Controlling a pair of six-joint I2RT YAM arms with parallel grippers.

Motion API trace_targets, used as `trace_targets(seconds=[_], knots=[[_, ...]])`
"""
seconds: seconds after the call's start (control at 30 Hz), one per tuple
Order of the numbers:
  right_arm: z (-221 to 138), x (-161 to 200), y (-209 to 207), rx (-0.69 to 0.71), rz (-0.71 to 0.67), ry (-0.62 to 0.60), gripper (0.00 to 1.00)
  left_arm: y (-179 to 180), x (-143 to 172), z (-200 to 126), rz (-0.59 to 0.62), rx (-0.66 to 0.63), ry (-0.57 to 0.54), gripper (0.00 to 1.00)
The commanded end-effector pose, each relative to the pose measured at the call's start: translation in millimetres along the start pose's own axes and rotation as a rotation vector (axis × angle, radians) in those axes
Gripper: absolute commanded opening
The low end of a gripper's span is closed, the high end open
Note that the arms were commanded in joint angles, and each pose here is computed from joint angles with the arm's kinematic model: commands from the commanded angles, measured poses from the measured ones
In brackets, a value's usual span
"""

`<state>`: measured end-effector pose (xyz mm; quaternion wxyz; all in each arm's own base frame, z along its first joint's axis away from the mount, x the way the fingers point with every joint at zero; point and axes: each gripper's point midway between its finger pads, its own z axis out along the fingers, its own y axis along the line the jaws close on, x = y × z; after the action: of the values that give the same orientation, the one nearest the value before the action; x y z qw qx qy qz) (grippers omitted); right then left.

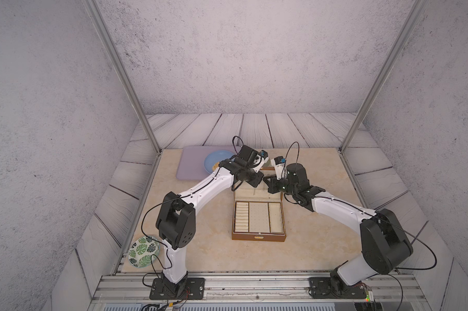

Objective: Put jewelry chain into jewelry box
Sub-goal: Hang the necklace on the jewelry box clasp.

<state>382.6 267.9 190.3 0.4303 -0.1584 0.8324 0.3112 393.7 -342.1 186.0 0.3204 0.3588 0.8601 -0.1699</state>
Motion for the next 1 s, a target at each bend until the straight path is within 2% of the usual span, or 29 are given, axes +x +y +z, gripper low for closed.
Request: trace_targets(seconds=[0.0, 0.13, 0.43, 0.63, 0.97], knots=[[-13, -30, 9, 0.004, -0.020, -0.079, 0.00, 8, -26, -23, -0.010, -0.028, -0.083, 0.00], [-8, -30, 7, 0.015, -0.004, -0.052, 0.00, 10, -22, -17, -0.014, -0.034, -0.058, 0.00], [10, -8, -12, 0.068, 0.062, 0.025, 0.00, 15, -12, -2, -0.037, -0.037, 0.002, 0.00], [14, -1, -21, 0.106, 0.077, 0.052, 0.00, 16, -8, 4, -0.043, -0.040, 0.020, 0.00], [15, 0, -18, 0.085, 0.070, 0.055, 0.00, 20, -2, 12, -0.057, -0.048, 0.043, 0.00]])
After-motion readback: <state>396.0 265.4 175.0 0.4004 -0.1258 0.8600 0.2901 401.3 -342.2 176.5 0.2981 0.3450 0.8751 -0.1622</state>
